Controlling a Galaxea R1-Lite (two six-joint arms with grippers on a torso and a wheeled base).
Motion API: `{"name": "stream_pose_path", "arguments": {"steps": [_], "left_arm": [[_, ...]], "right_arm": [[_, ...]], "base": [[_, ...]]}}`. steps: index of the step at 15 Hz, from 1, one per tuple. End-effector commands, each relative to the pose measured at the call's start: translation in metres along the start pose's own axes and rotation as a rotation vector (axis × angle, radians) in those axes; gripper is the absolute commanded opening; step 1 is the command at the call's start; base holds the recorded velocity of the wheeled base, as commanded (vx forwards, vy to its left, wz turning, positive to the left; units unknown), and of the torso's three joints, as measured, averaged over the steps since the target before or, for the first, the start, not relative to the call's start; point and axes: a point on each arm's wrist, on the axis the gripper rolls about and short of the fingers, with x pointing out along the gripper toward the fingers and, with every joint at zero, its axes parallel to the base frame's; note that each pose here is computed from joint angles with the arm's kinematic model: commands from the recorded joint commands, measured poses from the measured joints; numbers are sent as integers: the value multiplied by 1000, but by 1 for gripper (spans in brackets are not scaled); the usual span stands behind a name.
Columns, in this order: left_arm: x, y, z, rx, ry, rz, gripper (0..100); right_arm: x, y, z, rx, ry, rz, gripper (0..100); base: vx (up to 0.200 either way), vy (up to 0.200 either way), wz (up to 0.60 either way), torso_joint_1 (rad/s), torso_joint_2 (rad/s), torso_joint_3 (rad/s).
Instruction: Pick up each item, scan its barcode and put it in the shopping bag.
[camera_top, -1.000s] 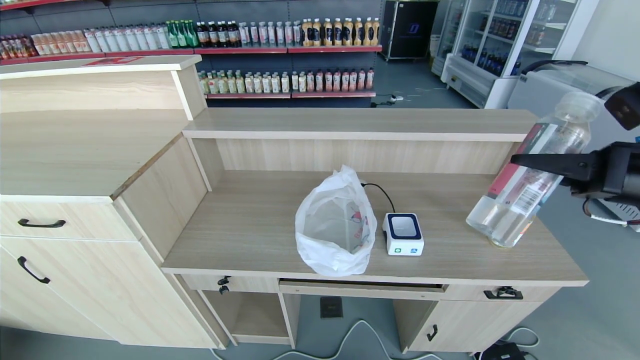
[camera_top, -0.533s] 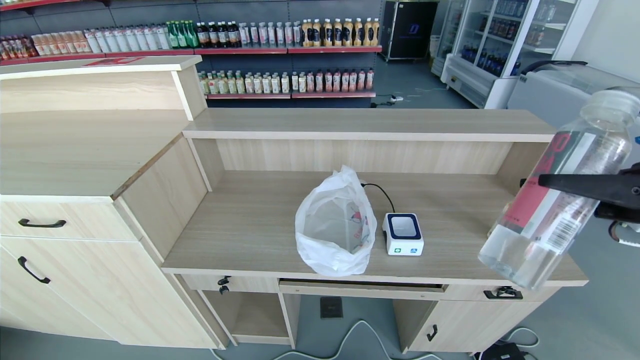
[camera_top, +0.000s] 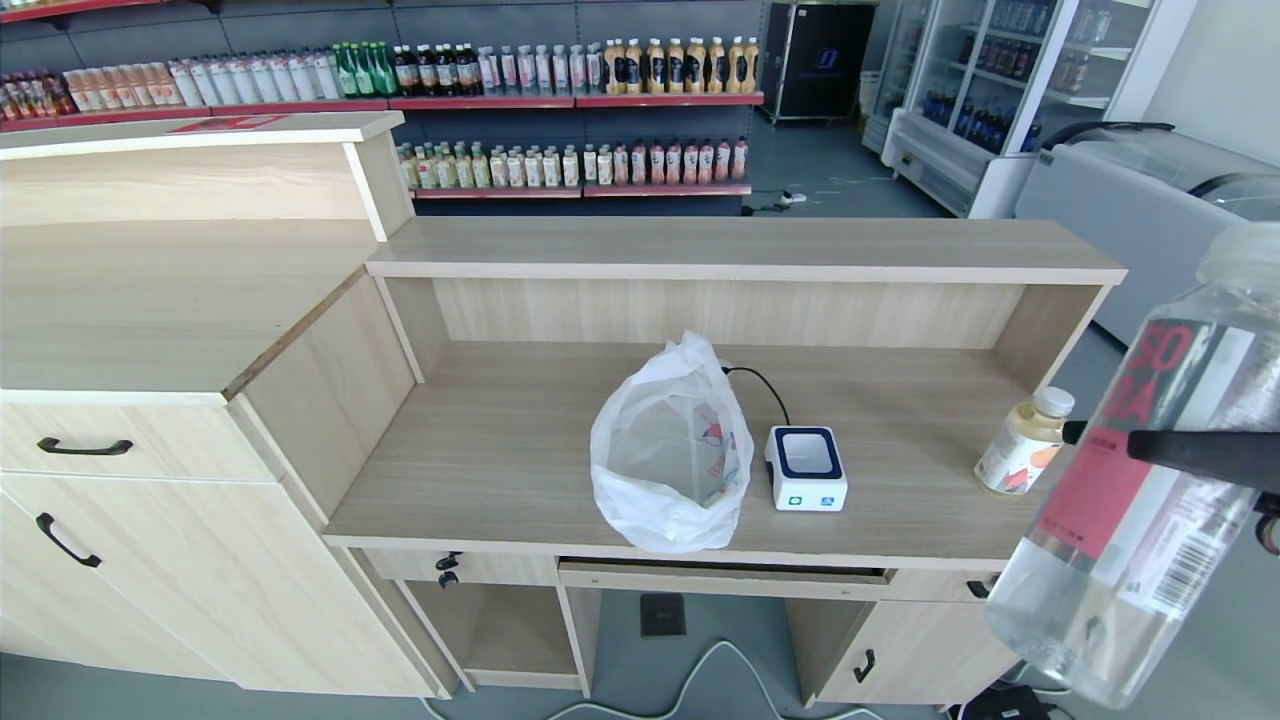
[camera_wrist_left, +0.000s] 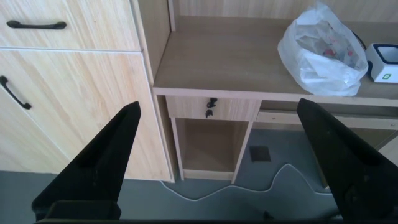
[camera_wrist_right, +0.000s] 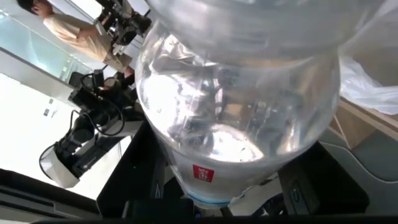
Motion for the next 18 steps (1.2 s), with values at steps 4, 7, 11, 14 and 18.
{"name": "stream_pose_path", "arguments": {"steps": [4, 7, 11, 14, 18], "left_arm": [[0, 0, 0, 0, 0, 0, 100], [0, 0, 0, 0, 0, 0, 100], [0, 0, 0, 0, 0, 0, 100], [0, 0, 0, 0, 0, 0, 100], [0, 0, 0, 0, 0, 0, 100]], "right_arm": [[-9, 18, -17, 10, 13, 13, 0], [-14, 26, -26, 20, 32, -9, 0], [-14, 24, -24, 3, 23, -50, 0], [-14, 24, -22, -4, 12, -78, 0], [-15, 26, -22, -10, 7, -82, 0]], "base": [[0, 0, 0, 0, 0, 0], [0, 0, 0, 0, 0, 0], [0, 0, 0, 0, 0, 0], [0, 0, 0, 0, 0, 0], [0, 0, 0, 0, 0, 0]]}}
